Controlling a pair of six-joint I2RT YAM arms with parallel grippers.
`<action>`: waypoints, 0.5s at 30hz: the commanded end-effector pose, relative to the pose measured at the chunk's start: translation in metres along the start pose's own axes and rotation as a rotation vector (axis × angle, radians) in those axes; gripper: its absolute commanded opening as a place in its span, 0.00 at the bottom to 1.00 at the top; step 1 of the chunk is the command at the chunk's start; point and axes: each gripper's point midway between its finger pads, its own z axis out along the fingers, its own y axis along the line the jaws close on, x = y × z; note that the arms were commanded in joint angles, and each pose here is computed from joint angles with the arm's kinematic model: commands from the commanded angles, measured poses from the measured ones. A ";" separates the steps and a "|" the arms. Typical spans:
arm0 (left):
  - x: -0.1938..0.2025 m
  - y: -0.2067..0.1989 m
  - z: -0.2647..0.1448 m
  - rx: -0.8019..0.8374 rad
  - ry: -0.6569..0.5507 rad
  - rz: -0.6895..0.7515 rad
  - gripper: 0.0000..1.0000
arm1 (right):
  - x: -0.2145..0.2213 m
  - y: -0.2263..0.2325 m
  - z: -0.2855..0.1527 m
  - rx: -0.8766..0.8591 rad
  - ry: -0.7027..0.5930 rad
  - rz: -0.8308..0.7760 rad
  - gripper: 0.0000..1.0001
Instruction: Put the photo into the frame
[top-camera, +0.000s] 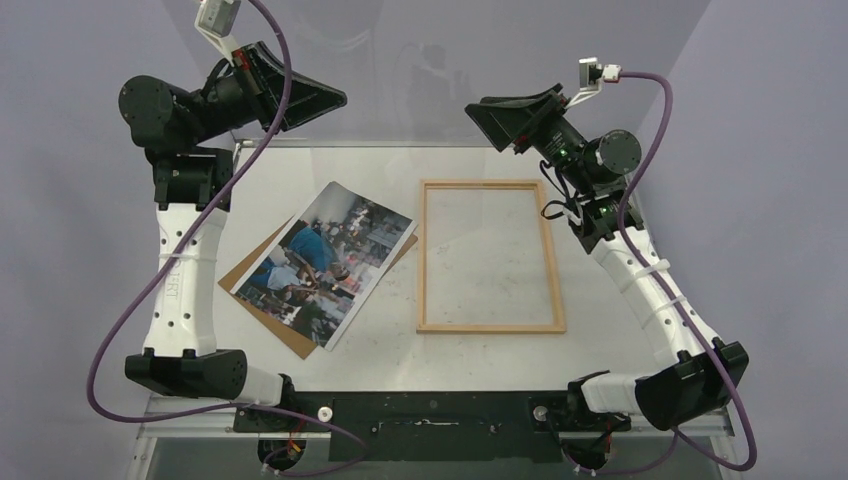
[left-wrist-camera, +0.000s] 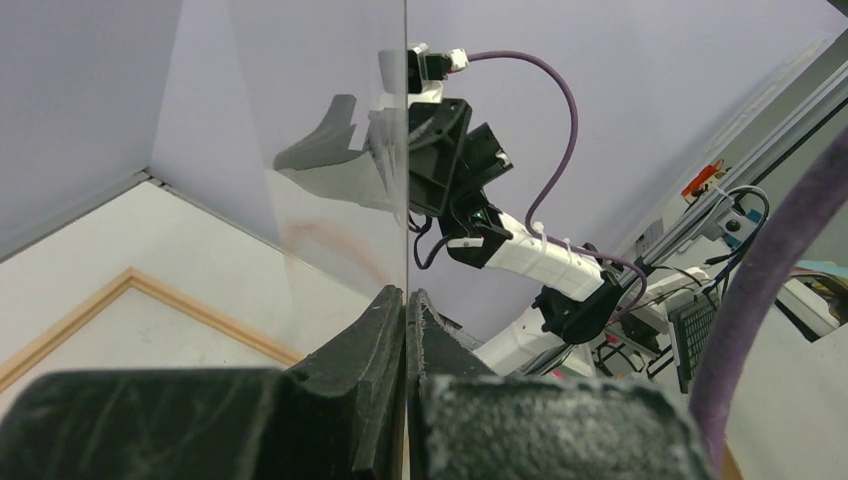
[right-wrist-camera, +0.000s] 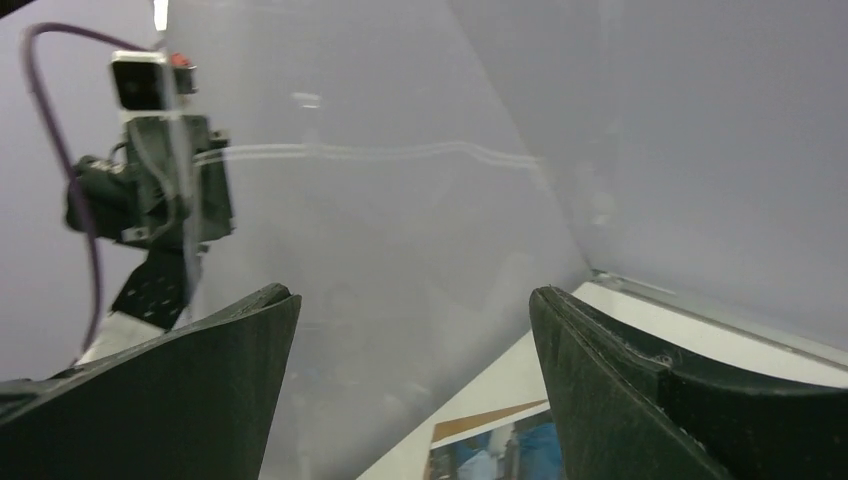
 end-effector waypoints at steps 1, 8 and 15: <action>-0.024 -0.011 0.001 0.003 -0.065 0.062 0.00 | -0.007 0.070 -0.019 -0.260 0.064 0.027 0.86; -0.030 -0.008 0.004 0.015 -0.066 0.066 0.00 | -0.003 0.060 -0.031 -0.200 0.056 0.004 0.91; -0.025 -0.034 0.003 0.075 -0.033 0.131 0.00 | -0.028 0.021 -0.034 0.079 -0.051 -0.111 0.97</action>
